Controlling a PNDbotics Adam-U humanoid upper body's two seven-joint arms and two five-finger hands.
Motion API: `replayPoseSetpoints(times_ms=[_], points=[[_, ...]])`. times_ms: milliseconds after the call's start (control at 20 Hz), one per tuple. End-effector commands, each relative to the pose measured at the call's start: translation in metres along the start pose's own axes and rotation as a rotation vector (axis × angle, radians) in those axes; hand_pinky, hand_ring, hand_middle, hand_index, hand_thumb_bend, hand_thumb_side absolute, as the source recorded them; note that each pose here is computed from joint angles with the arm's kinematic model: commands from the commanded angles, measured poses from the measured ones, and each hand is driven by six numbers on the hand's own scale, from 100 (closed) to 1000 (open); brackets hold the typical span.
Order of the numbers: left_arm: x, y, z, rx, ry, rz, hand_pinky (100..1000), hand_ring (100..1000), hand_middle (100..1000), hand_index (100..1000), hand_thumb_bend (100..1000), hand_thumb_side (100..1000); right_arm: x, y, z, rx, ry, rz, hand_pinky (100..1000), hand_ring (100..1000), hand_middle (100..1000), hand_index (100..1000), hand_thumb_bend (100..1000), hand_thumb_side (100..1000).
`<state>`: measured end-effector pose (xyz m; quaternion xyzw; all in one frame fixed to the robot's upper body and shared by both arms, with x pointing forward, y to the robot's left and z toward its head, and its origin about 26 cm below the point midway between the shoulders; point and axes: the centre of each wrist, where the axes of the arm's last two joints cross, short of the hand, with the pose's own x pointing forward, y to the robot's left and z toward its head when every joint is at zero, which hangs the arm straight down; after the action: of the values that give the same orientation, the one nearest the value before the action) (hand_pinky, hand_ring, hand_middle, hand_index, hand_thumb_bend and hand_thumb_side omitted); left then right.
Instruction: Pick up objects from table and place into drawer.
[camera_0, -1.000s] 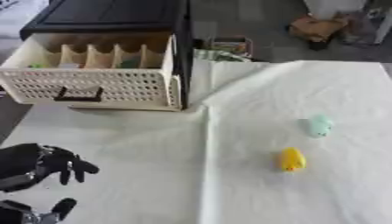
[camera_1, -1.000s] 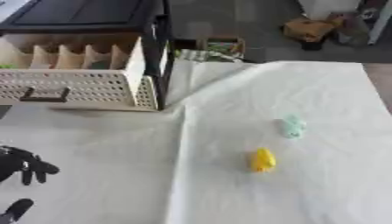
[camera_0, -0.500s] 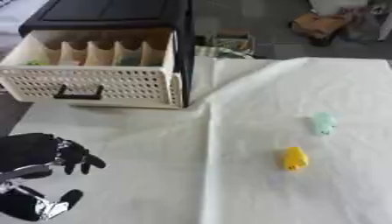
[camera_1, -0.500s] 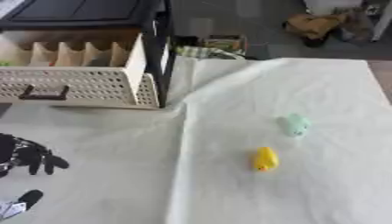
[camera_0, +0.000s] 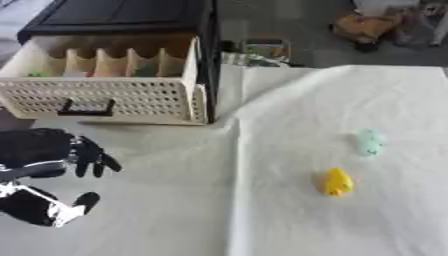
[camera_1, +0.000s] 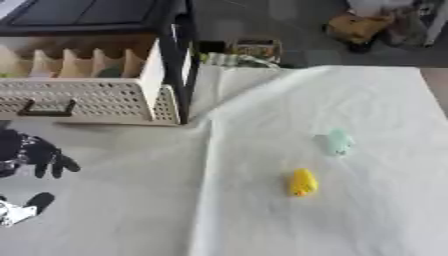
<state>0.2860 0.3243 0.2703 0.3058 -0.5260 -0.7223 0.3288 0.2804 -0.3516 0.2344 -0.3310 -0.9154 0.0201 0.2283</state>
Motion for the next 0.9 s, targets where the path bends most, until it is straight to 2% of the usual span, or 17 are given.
replayPoseSetpoints(times_ms=[50,500,900], points=[[-0.001,0.015,0.008,0.036,0.052,-0.027,274,549,579,851,105,408,0.004,-0.003,-0.005,0.001,-0.025,0.004,574,611,322,727,339,850],[0.000,0.025,0.007,0.097,0.146,-0.006,273,556,581,845,105,408,0.003,-0.002,-0.003,-0.015,-0.005,-0.010,574,608,322,722,330,832],[0.003,0.035,0.005,0.141,0.176,0.015,265,551,579,856,105,408,0.003,-0.001,-0.002,-0.027,0.003,-0.018,575,606,320,718,331,824]])
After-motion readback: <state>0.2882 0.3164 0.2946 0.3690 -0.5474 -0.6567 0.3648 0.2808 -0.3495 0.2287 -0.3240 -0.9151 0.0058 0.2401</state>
